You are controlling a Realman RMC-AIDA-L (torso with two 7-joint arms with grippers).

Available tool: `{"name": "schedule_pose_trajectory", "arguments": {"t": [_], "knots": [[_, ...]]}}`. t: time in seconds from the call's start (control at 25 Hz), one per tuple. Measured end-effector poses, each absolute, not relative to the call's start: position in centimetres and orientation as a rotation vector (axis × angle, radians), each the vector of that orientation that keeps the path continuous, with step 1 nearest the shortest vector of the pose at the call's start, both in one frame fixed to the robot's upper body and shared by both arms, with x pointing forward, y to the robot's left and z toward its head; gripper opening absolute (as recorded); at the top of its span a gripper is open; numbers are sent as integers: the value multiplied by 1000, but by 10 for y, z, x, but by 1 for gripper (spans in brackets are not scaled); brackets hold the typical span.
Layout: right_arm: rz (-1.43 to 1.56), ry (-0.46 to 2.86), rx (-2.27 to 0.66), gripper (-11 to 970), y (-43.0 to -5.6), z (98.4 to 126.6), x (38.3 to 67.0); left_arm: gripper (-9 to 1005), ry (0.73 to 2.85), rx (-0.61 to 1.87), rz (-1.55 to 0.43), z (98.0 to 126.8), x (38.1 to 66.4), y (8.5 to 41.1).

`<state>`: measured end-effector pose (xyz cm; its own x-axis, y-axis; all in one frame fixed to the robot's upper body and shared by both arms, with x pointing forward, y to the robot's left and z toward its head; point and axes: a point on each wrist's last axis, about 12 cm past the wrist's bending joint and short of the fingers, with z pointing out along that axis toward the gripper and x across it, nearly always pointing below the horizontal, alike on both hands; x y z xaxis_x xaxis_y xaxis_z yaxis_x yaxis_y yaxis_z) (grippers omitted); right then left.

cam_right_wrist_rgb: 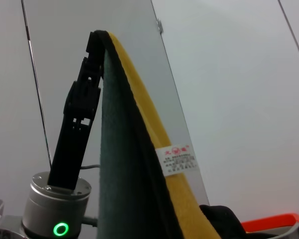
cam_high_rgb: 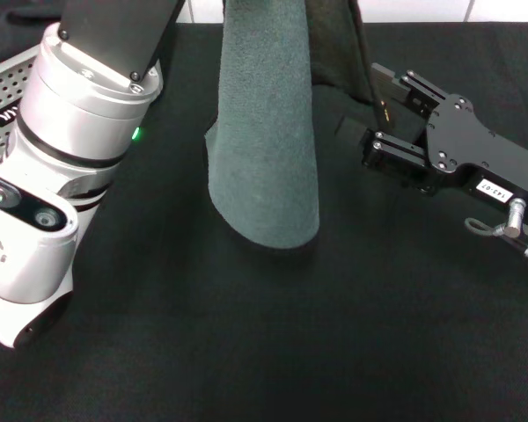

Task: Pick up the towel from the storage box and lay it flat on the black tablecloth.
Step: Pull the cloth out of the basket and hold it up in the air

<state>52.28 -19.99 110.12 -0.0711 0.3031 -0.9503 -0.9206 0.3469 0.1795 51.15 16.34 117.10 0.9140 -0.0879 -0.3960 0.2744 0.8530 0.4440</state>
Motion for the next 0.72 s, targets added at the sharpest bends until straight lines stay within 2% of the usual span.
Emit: {"name": "schedule_pose_trajectory", "arguments": {"t": [0.56,0.72], "knots": [[1147,1250,-619,809,-208,1094,511,5,371,513,-186,1172,513,165],[1149,1256,-615,687,-209,1093,511,5,370,513,-187,1173,513,164]]}}
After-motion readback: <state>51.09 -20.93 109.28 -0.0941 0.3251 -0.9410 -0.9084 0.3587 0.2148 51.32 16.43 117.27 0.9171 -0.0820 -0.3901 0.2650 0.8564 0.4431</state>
